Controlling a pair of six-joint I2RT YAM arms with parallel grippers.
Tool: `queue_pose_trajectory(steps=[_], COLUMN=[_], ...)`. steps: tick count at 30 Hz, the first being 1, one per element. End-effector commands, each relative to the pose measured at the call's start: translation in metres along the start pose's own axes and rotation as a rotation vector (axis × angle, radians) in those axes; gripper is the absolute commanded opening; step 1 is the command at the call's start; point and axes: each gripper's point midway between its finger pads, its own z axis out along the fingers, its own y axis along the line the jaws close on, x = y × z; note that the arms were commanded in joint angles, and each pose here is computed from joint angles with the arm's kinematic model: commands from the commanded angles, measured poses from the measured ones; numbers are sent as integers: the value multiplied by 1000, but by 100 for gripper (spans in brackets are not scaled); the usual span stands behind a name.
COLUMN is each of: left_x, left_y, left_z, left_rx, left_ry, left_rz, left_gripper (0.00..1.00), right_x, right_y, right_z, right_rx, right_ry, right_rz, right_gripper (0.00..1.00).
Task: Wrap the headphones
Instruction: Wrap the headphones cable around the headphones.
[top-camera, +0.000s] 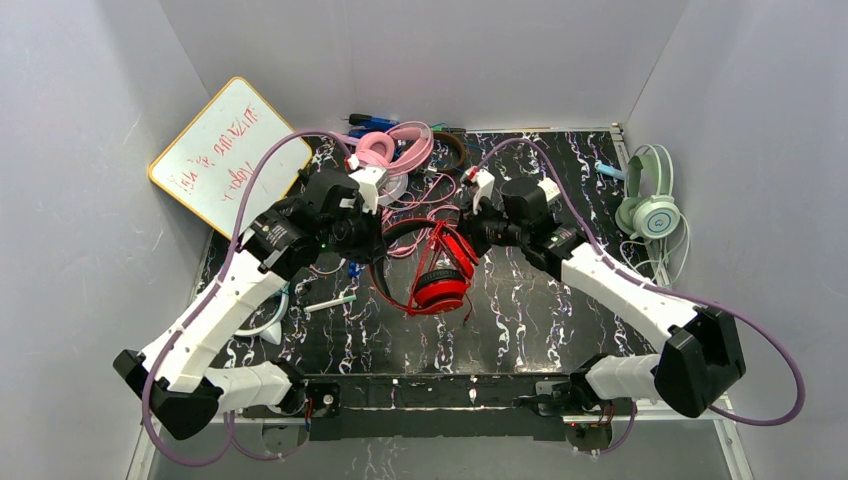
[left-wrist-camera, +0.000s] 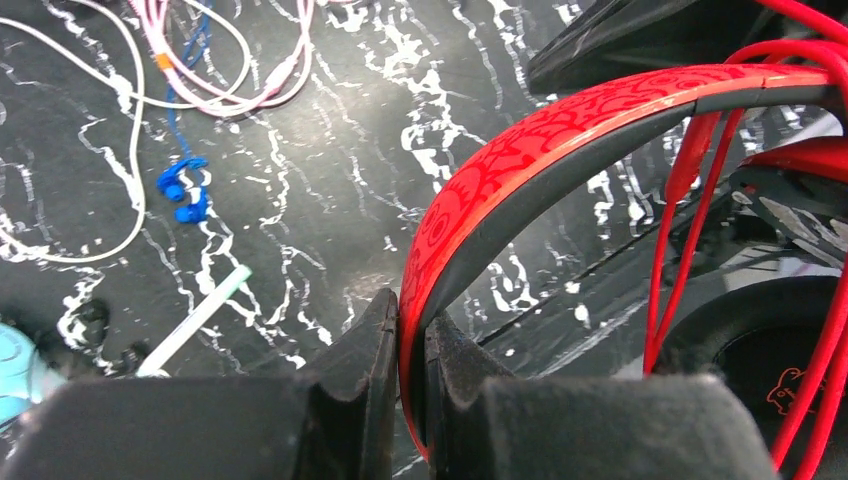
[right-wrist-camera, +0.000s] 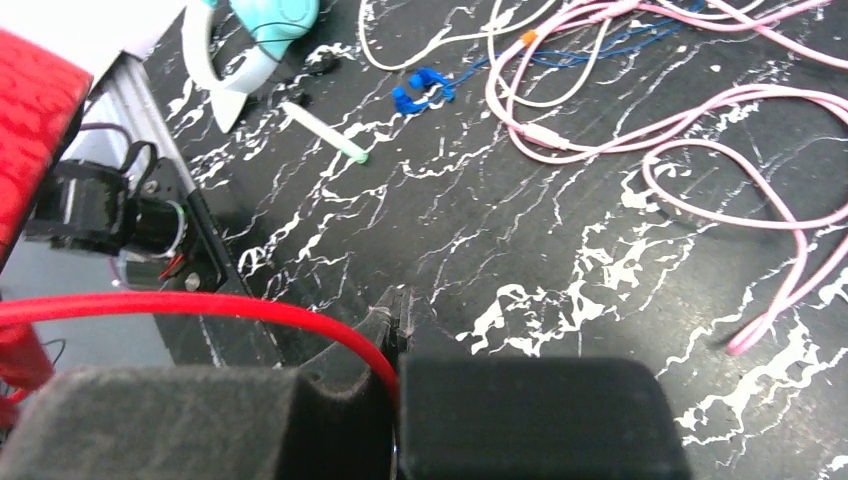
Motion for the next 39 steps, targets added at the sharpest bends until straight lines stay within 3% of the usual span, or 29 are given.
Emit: queue_pose_trajectory(steps=[1, 6, 14, 23, 39], left_x=[-42, -62, -75, -89, -95], left_y=[-44, -58, -72, -64, -24], left_z=[-43, -60, -68, -79, -68], left_rx=[205, 276, 329, 277, 78], left_ry=[-184, -261, -257, -308, -402], left_rz=[-82, -180, -271, -311, -591], left_gripper=[0, 0, 0, 0, 0], right_x=[-23, -21, -9, 15, 67], right_y=[34, 48, 51, 50, 63], right_z=[-14, -19, -15, -4, 6], right_rx=[-166, -249, -297, -343, -410], right_ry=[-139, -187, -172, -94, 8], right_rz=[-47, -50, -35, 29, 155], right_gripper=[7, 8, 10, 11, 12])
